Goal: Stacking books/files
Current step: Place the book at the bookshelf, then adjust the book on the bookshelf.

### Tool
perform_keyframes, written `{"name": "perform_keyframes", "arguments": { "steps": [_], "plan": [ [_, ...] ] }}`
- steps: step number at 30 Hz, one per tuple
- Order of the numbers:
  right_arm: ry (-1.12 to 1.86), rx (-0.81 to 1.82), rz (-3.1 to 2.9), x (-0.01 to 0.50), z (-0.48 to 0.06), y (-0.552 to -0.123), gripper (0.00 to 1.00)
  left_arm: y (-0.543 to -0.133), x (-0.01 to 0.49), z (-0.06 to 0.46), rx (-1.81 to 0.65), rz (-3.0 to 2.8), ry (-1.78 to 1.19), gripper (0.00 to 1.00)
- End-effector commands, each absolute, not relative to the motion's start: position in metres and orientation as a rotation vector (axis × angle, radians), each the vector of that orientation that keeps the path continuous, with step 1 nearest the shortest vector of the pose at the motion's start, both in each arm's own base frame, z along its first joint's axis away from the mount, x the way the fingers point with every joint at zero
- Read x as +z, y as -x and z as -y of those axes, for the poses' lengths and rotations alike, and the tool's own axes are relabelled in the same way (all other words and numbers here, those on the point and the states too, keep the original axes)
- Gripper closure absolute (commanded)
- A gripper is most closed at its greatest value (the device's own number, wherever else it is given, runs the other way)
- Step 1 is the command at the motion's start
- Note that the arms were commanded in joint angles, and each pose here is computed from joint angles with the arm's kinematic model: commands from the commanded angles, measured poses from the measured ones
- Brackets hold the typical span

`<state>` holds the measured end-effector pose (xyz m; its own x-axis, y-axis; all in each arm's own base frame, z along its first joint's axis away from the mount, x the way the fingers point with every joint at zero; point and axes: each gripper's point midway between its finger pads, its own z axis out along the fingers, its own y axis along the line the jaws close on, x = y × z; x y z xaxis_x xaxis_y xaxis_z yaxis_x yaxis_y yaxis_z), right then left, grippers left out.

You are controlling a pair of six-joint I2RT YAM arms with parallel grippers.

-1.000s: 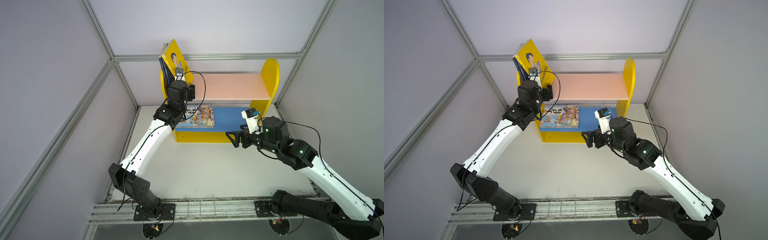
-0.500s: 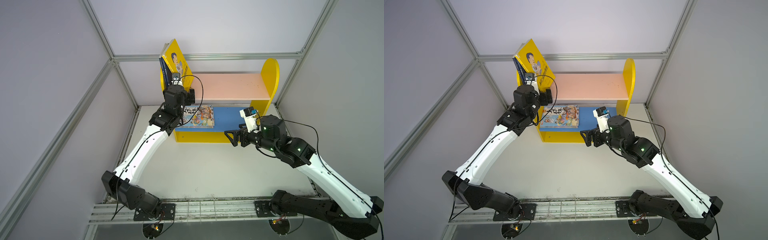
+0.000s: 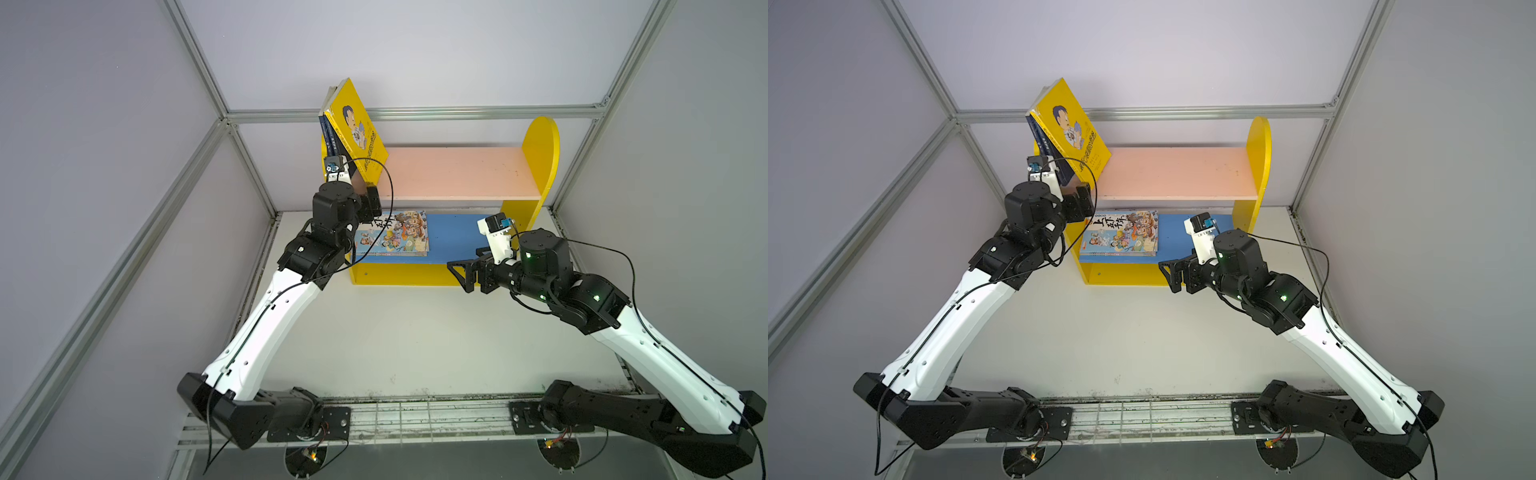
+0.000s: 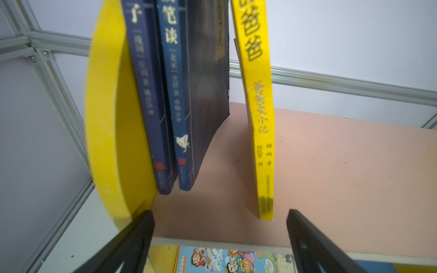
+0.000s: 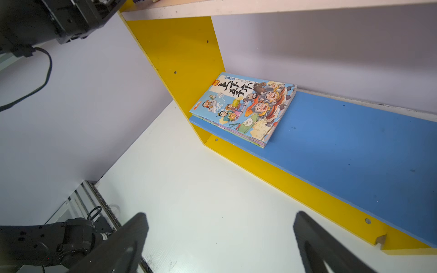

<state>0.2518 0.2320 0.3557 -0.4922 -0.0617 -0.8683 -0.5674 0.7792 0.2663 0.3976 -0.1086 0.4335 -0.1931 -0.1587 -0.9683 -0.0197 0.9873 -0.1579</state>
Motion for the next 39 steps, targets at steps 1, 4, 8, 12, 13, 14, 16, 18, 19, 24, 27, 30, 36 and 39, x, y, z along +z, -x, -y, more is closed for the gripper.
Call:
{"name": "perform_keyframes", "arguments": {
  "steps": [1, 4, 8, 12, 13, 14, 16, 18, 19, 24, 27, 30, 36, 39],
  "plan": [
    [0.466, 0.689, -1.986, 0.364, -0.236, -0.253, 0.0, -0.382, 0.427, 0.107, -0.189, -1.79, 0.152, 0.08],
    [0.465, 0.693, -1.989, 0.364, -0.236, -0.253, 0.0, -0.368, 0.425, 0.108, -0.231, -1.809, 0.142, 0.08],
    [0.464, 0.696, -1.982, 0.366, -0.236, -0.253, 0.0, -0.348, 0.437, 0.12, -0.35, -1.814, 0.071, 0.1],
    [0.467, 0.696, -1.976, 0.368, -0.235, -0.251, 0.0, -0.331, 0.472, 0.137, -0.49, -1.808, 0.0, 0.13],
    [0.468, 0.695, -1.973, 0.369, -0.234, -0.251, 0.0, -0.329, 0.481, 0.141, -0.518, -1.81, -0.012, 0.13],
    [0.467, 0.696, -1.969, 0.37, -0.233, -0.25, 0.0, -0.329, 0.49, 0.145, -0.542, -1.814, -0.023, 0.13],
    [0.466, 0.703, -1.952, 0.373, -0.232, -0.249, 0.0, -0.331, 0.502, 0.156, -0.586, -1.834, -0.052, 0.13],
    [0.457, 0.711, -1.935, 0.376, -0.23, -0.247, 0.0, -0.334, 0.514, 0.166, -0.63, -1.849, -0.067, 0.13],
    [0.454, 0.715, -1.93, 0.378, -0.229, -0.246, 0.0, -0.338, 0.518, 0.172, -0.652, -1.855, -0.069, 0.13],
    [0.435, 0.712, -1.923, 0.38, -0.224, -0.244, 0.0, -0.362, 0.515, 0.195, -0.679, -1.901, -0.074, 0.14],
    [0.431, 0.704, -1.929, 0.378, -0.223, -0.243, 0.0, -0.379, 0.504, 0.213, -0.652, -1.923, -0.1, 0.14],
    [0.427, 0.705, -1.928, 0.377, -0.222, -0.243, 0.0, -0.395, 0.493, 0.236, -0.543, -1.922, -0.163, 0.14],
    [0.42, 0.705, -1.935, 0.374, -0.221, -0.242, 0.0, -0.44, 0.463, 0.267, -0.385, -1.932, -0.22, 0.13],
    [0.417, 0.709, -1.935, 0.374, -0.22, -0.241, 0.0, -0.465, 0.451, 0.267, -0.265, -1.91, -0.226, 0.12]
  ]
}}
